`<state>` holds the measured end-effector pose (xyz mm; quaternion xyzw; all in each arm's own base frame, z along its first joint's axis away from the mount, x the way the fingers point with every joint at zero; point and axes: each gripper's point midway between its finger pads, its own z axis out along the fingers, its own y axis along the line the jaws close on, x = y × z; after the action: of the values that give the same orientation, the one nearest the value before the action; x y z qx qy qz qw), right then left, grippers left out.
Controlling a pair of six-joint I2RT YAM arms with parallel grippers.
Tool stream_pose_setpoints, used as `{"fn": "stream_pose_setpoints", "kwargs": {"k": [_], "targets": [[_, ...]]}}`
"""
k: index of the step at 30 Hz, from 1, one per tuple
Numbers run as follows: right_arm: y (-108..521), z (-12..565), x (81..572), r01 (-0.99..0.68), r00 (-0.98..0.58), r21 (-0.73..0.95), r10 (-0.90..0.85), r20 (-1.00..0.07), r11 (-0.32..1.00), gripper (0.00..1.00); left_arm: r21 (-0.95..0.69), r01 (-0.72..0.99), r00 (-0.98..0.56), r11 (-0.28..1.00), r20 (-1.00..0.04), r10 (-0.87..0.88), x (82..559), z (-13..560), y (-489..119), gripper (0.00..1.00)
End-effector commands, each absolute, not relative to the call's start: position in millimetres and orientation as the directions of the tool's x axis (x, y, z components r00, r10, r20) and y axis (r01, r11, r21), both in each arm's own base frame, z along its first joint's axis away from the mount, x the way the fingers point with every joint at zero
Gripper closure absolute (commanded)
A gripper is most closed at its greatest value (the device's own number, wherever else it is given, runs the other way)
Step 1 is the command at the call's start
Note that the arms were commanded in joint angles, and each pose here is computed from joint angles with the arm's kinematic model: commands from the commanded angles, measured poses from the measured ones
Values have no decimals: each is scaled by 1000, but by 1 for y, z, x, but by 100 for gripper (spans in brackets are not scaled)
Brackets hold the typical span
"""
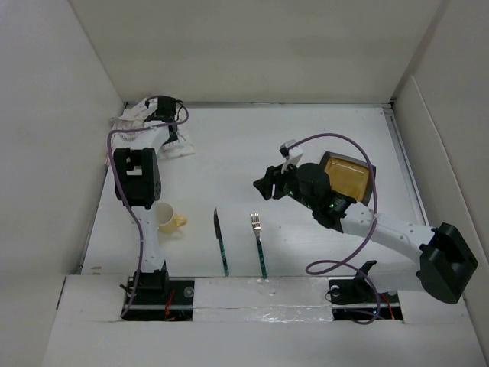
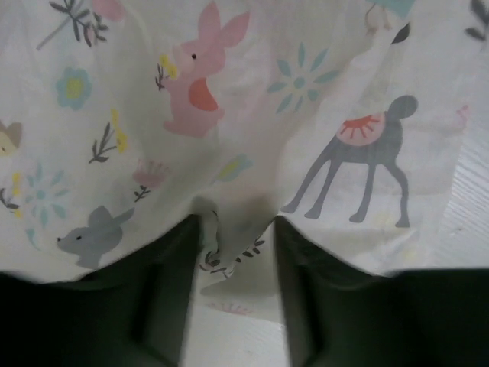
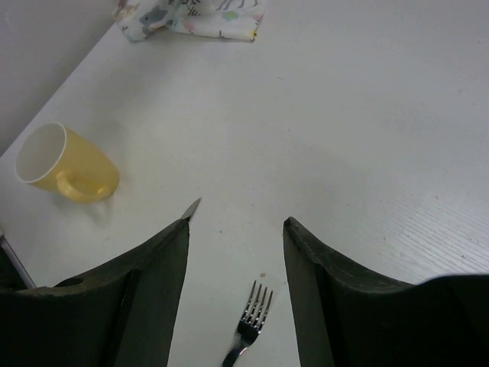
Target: Set the dinner table for one person
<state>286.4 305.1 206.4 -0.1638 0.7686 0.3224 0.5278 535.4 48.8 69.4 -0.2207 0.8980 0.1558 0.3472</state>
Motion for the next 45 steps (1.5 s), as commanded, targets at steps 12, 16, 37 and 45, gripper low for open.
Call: {"fn": "stream_pose_setpoints", "kwargs": {"k": [12,16,37,45], "targets": [[307,237,297,-582,-313,282,110,-944,763,65,-259,-257,-517,931,-777,-359,549,207,-51,100],[294,233,304,-519,-319,253,90,-944,817,74,-351,-152,-464,924,-800,-380,529,251,-90,100],[255,205,388,-280,-402,284,157,-902,917,19,-385,165,-618,908,-758,-210,553,196,-301,51],[262,162,390,-302,-465,303,138,-875,904,100,-330,73,-419,941,-866,-271,539,272,-250,1]]}}
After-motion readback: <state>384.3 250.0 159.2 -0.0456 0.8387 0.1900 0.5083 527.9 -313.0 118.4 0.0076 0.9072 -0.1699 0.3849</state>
